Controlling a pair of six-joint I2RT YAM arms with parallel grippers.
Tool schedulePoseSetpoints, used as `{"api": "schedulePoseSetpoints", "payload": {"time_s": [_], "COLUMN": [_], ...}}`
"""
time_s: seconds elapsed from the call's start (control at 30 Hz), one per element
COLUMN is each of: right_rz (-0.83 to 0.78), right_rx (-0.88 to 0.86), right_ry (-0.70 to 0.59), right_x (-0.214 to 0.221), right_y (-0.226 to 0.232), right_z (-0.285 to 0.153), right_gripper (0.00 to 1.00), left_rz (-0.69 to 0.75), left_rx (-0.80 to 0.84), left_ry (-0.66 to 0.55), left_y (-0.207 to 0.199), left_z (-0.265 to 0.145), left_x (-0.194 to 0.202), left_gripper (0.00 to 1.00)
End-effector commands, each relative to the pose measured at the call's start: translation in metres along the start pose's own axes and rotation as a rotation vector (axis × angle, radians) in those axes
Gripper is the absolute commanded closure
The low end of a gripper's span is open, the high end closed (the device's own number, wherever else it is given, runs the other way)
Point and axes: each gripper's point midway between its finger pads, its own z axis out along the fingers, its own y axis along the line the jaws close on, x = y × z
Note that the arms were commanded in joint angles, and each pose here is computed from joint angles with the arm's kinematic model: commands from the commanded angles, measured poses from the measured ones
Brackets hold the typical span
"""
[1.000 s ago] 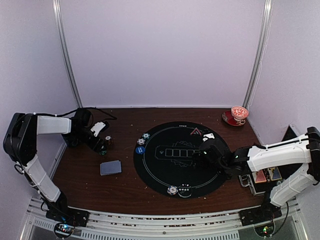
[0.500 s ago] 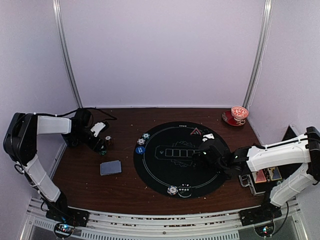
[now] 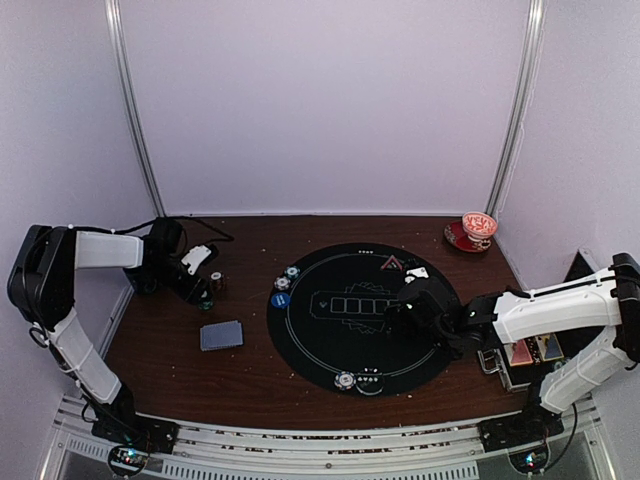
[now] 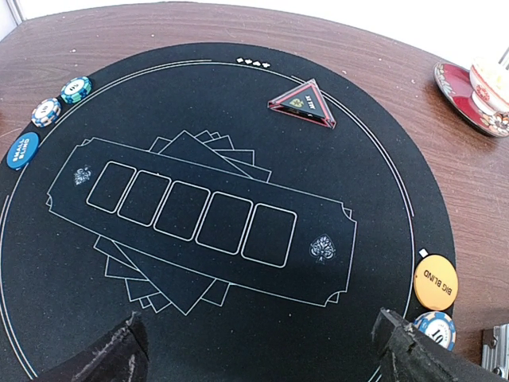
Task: Distribute texas hold em gaming equipment
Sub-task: Pick up the pile of poker chips from the pile of poker chips.
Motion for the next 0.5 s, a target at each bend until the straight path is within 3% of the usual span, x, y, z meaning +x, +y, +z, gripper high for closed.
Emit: {"api": "schedulePoseSetpoints", "payload": {"time_s": [0.0,0.47], "right_rz": [-0.018,-0.02], "right_rx": [0.02,0.022], "right_ry": [-0.011,-0.012], "right_x": [0.0008,0.0001], "right_y": [-0.0014,-0.0016], "right_z": [0.0008,0.0004], "right_gripper": [0.0,0.0], "left_rz": [-0.006,-0.007], "left_rx": [0.004,0.01], "left_ry": [-0.011,-0.013], "left_y": [0.0009,-0.0004], "left_z": [0.003,0.002], "left_x": [0.0012,0.0013], "left_gripper": [0.44,0.59]}}
